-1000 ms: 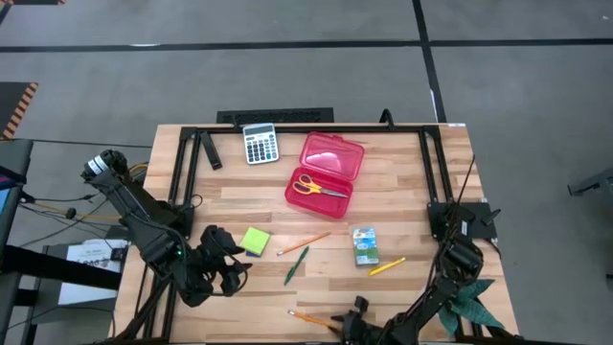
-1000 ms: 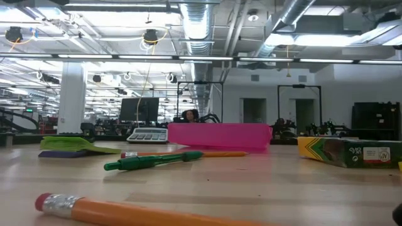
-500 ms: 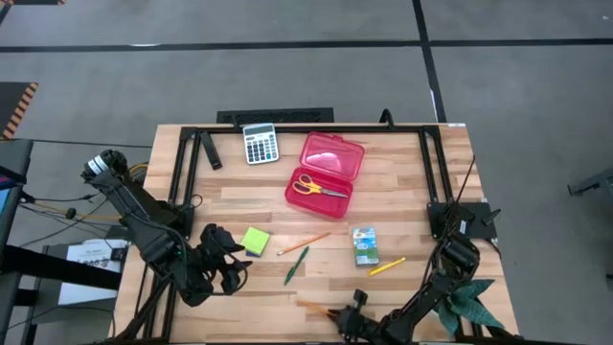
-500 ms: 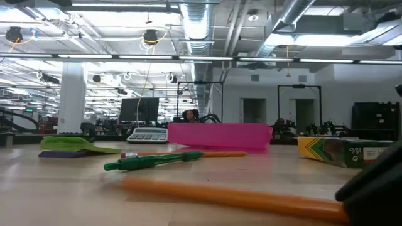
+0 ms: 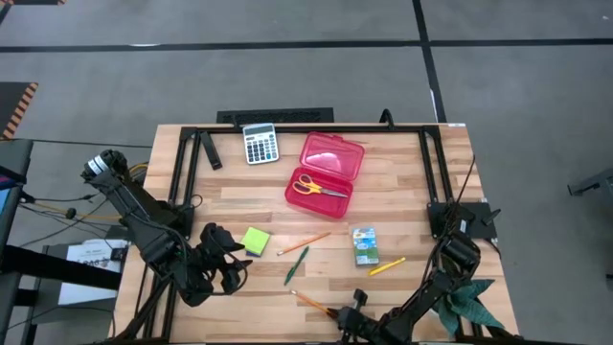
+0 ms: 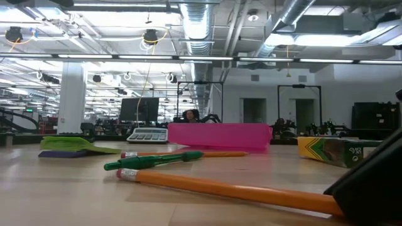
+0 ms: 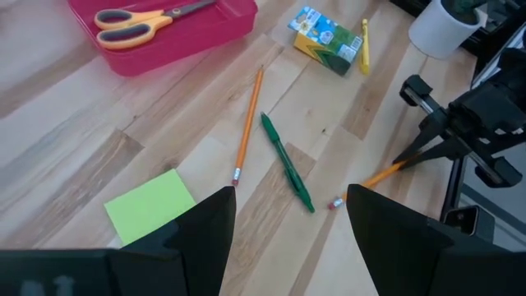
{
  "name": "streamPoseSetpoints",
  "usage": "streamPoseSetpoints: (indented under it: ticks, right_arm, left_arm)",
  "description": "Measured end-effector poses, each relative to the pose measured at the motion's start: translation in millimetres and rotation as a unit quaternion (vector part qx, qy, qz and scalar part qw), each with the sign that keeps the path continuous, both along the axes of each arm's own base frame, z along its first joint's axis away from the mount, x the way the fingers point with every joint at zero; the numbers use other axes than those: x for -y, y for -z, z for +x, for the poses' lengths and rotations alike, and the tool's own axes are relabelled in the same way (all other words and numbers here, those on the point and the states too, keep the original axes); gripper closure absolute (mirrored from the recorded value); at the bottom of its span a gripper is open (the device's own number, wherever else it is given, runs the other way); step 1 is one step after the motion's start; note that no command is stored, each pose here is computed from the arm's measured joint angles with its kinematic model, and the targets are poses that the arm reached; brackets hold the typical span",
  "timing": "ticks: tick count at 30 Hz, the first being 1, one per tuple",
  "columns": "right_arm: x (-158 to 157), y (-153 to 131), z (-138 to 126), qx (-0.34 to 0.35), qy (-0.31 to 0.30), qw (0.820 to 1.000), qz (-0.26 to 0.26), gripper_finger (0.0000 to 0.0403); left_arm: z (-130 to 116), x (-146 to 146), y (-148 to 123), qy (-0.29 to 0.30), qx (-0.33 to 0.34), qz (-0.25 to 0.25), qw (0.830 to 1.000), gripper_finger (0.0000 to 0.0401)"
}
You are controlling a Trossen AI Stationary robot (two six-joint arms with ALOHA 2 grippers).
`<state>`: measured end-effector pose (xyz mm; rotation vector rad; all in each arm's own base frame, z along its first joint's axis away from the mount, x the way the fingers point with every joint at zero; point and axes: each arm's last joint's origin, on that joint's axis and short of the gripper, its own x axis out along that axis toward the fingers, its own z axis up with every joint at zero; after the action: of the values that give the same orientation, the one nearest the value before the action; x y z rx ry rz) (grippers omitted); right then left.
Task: Pack school essentials
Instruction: Put the bottom yellow pencil into the supply box
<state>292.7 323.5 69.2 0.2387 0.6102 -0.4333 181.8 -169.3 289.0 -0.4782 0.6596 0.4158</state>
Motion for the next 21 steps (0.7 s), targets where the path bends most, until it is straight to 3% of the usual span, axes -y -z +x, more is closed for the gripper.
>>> streamPoseSetpoints:
  ticks: [12,21]
  right_arm:
    - [23,-32,8,-0.015,0.026,0.999,-0.019,0.0394]
    - [48,-82,14,-0.021,0.026,0.998,-0.058,0.0394]
  left_arm:
    - [0,-1,-1,0.004,0.007,0.024,1.000,0.0173]
    - [0,-1,-1,0.010,0.008,0.037,0.999,0.0173]
